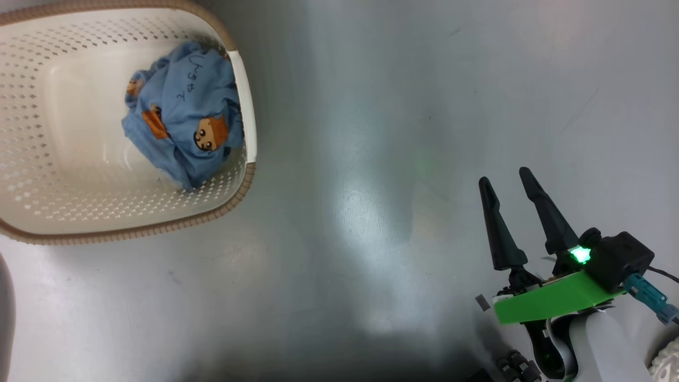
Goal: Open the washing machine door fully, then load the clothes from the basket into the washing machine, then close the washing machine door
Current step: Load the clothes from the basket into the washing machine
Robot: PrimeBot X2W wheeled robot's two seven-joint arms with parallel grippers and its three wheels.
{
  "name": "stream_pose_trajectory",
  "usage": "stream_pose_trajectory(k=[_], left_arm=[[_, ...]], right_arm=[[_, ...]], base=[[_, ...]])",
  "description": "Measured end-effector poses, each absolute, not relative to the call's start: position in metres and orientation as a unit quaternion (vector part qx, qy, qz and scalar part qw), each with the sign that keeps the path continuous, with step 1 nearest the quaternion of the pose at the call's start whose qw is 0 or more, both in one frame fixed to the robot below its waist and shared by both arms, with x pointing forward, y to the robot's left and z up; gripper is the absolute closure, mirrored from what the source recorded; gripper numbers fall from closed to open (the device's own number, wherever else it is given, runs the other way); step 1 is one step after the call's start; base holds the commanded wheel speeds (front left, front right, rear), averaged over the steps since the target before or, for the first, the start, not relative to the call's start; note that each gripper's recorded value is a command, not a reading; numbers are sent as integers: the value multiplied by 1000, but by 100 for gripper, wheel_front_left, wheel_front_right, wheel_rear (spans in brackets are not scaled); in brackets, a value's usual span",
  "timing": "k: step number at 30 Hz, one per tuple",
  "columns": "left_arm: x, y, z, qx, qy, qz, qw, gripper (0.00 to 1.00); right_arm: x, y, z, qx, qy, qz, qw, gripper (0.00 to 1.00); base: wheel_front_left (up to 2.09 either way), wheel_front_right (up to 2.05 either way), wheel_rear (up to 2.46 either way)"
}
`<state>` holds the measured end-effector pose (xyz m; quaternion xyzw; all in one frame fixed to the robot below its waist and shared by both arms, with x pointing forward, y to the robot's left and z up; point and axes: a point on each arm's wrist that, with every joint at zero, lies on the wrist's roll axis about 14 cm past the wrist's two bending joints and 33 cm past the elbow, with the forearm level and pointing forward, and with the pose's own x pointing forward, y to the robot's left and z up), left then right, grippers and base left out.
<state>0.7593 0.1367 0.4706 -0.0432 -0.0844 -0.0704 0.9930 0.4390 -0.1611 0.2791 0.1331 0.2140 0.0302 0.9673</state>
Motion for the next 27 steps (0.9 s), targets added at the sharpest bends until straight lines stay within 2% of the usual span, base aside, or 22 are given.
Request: stream_pose_trajectory(k=[4,13,22,23,24,25,27], left_arm=[[759,128,484,-56,-116,-94,987,100],[756,125,428,-58,-37,-102,992,100],[761,124,436,-52,-38,-107,992,100],[761,124,433,-51,-31,-106,993,87],[760,125,430,-50,-27,-105,993,67],[760,125,427,-48,-20,-105,993,0],[758,127,422,-45,-10,-103,994,0]], right_arm=[[440,-160,275,134,217,32,966,0],[442,-162,274,132,216,31,967,0],[442,-162,275,131,216,31,967,0],[442,-162,275,131,216,31,967,0],[442,-162,275,131,215,31,967,0],[442,-162,276,131,215,31,967,0],[443,-161,277,131,214,32,968,0]], base=[[0,0,0],[0,0,0],[0,0,0],[0,0,0],[0,0,0],[0,0,0],[0,0,0]])
